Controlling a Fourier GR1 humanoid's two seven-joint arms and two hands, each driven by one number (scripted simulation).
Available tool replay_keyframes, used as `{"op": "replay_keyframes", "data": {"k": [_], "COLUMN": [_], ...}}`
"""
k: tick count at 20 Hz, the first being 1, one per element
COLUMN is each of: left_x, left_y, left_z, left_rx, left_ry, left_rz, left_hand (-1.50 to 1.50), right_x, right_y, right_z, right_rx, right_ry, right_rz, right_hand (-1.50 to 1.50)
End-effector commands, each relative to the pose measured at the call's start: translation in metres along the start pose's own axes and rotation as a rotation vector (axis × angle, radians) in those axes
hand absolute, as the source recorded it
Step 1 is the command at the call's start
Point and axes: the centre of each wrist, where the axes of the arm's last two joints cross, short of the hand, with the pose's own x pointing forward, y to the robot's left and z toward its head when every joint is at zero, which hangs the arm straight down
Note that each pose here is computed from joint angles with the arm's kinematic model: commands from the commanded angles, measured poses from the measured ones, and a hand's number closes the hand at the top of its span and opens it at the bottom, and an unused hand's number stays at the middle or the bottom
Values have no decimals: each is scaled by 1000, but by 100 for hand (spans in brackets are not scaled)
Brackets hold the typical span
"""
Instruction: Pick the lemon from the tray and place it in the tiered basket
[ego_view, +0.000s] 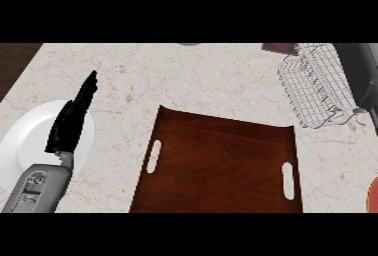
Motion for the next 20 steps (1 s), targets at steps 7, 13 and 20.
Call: {"op": "replay_keyframes", "data": {"k": [7,13,20], "left_x": [-5,-19,-20], "left_y": [17,9,11], "left_z": [-1,15,6], "left_rx": [39,45,50], "left_ry": [26,55,60], "left_rz": [-3,-9,17], "left_hand": [0,0,0], "right_x": [-10,0,-7], "right_y": [26,27,38], "right_z": [-10,16,16], "right_rx": [-23,88,177], "right_ry": [242,217,243], "right_rz": [319,292,179], "right_hand": [150,150,150]}}
